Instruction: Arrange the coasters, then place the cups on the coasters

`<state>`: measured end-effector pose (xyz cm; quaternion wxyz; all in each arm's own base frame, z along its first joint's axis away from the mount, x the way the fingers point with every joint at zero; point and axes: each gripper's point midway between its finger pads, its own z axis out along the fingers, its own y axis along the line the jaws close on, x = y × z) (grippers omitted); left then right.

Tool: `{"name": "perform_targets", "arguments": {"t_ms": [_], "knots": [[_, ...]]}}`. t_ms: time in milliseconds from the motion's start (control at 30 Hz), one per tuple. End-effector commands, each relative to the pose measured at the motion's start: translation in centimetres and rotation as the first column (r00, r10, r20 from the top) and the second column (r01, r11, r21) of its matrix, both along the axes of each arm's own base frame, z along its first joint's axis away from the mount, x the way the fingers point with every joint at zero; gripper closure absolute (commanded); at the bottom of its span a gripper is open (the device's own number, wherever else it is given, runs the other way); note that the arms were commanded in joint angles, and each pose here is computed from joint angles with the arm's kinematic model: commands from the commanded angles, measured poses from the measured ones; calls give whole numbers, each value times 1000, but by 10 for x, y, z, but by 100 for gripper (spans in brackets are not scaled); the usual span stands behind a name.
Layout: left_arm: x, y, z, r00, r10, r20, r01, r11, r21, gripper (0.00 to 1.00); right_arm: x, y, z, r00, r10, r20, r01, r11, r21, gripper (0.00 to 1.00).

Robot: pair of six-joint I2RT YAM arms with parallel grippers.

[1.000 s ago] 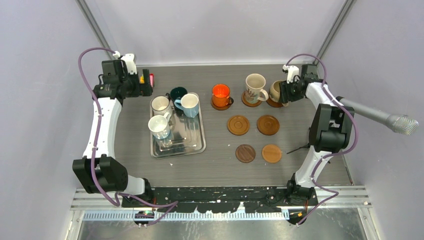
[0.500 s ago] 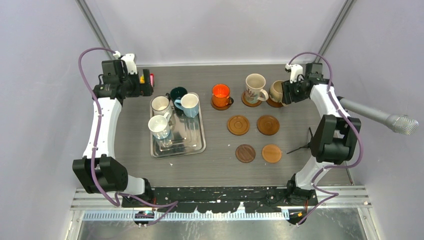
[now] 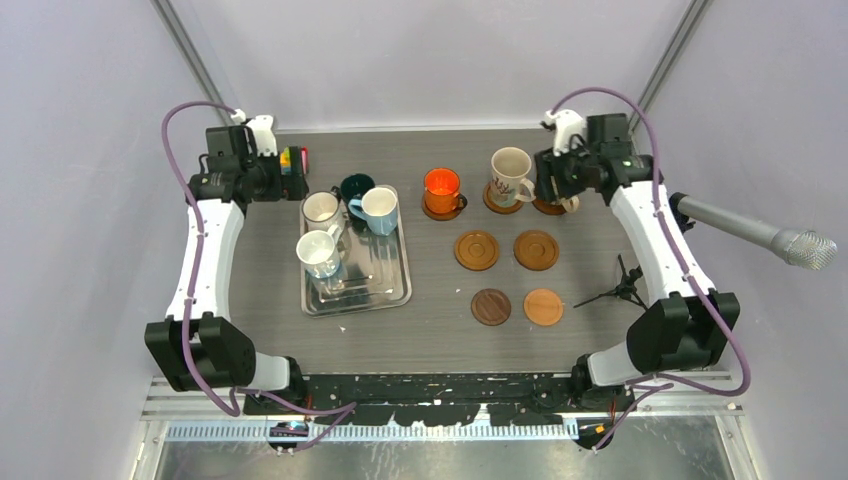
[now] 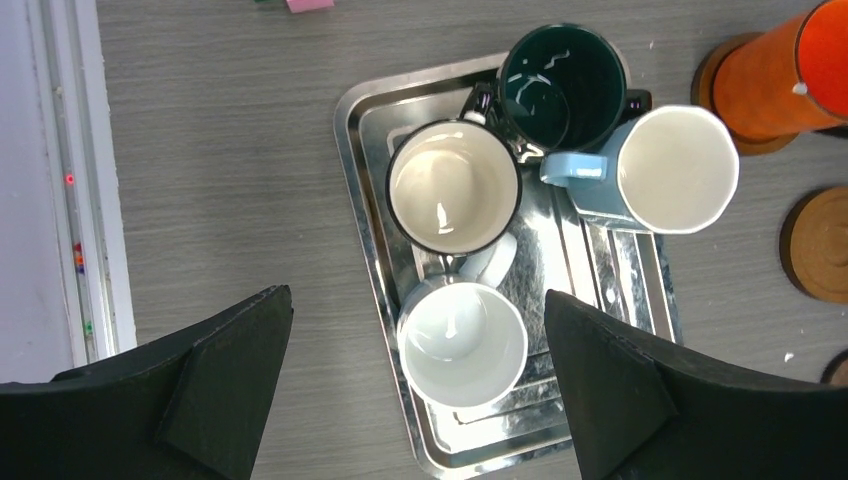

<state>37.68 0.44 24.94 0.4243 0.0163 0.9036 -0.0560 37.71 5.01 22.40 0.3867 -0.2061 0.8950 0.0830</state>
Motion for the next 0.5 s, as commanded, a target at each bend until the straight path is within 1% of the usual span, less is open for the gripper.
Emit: {"name": "perform_targets", "arguments": {"t_ms": [0, 100, 233, 333, 467], "knots": [[-22, -3, 3, 997, -69, -33, 70, 997, 25, 0, 2, 56, 40, 994, 77, 79, -81, 996, 47, 40], [-37, -5, -6, 989, -107, -104, 111, 993, 34, 0, 1, 101, 44, 984, 156, 90, -163, 984, 74, 40], [-58, -9, -25, 964, -171, -202, 173, 985, -6, 0, -6, 161, 35, 946, 310, 90, -318, 944, 89, 40], [-58, -11, -35, 957, -196, -214, 185, 980, -69, 0, -13, 194, 26, 912, 403, 74, -409, 906, 110, 40], [-45, -18, -46, 953, -213, -215, 187, 973, -134, 0, -17, 221, 22, 884, 464, 62, -468, 873, 135, 40]]}}
